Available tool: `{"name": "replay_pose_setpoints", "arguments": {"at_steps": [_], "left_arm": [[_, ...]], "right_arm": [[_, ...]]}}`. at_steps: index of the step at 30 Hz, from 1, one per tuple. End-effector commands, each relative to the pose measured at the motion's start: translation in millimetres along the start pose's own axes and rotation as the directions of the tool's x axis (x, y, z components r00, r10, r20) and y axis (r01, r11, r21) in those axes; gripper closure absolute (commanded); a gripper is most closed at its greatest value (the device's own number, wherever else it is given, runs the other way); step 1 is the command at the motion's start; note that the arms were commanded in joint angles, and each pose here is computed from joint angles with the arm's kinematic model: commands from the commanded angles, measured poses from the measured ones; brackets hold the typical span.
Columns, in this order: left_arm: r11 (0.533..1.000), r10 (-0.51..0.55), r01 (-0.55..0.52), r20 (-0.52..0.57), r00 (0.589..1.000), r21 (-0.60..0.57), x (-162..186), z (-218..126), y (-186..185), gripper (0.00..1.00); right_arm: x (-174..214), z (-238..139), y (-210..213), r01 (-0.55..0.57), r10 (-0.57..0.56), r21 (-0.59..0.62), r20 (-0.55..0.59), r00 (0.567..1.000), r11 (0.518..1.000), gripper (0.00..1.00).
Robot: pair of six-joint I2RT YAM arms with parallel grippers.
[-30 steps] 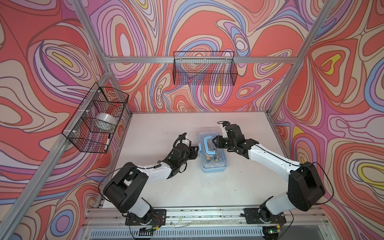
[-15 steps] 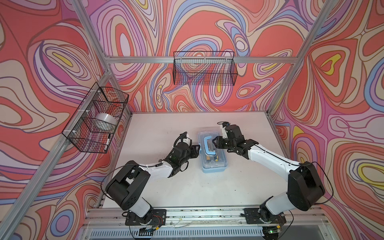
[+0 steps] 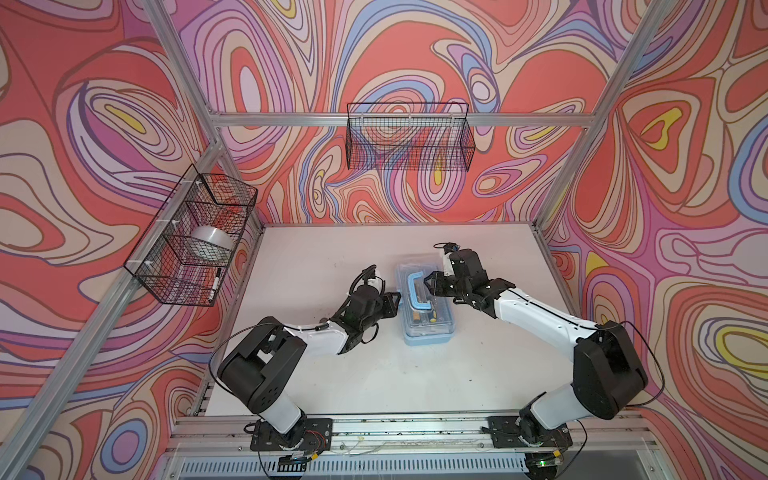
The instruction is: Pack the tool kit
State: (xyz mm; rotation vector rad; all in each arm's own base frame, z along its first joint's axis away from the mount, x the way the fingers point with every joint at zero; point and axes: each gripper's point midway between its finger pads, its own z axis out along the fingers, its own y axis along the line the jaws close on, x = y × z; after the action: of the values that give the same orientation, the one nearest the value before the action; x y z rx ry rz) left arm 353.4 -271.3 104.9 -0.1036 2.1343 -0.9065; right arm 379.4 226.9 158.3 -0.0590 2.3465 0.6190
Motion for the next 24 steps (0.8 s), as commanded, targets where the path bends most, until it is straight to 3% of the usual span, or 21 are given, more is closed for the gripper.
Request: {"name": "replay_pose_setpoints", "arguments": {"at_steps": [1, 15, 24], "left_arm": [[0.999, -0.021, 0.022, -0.004, 1.0, 0.035, -1.2, 6.6, -6.7, 0.68], [0.999, -0.038, 0.038, -0.011, 0.999, 0.037, 5.2, 9.5, -1.5, 0.73], [0.998, 0.01, -0.013, -0.051, 0.999, -0.063, 16.8, 0.9, 19.6, 0.72]], "right_arm": [[15.3, 9.1, -14.2, -0.009, 0.011, 0.043, -0.051, 0.999, 0.999, 0.6], [-0.5, -2.1, -6.9, -0.038, 0.038, 0.011, -0.014, 0.999, 0.999, 0.61], [-1.4, -3.1, -8.7, -0.034, 0.034, 0.022, -0.013, 0.999, 0.999, 0.61]]}}
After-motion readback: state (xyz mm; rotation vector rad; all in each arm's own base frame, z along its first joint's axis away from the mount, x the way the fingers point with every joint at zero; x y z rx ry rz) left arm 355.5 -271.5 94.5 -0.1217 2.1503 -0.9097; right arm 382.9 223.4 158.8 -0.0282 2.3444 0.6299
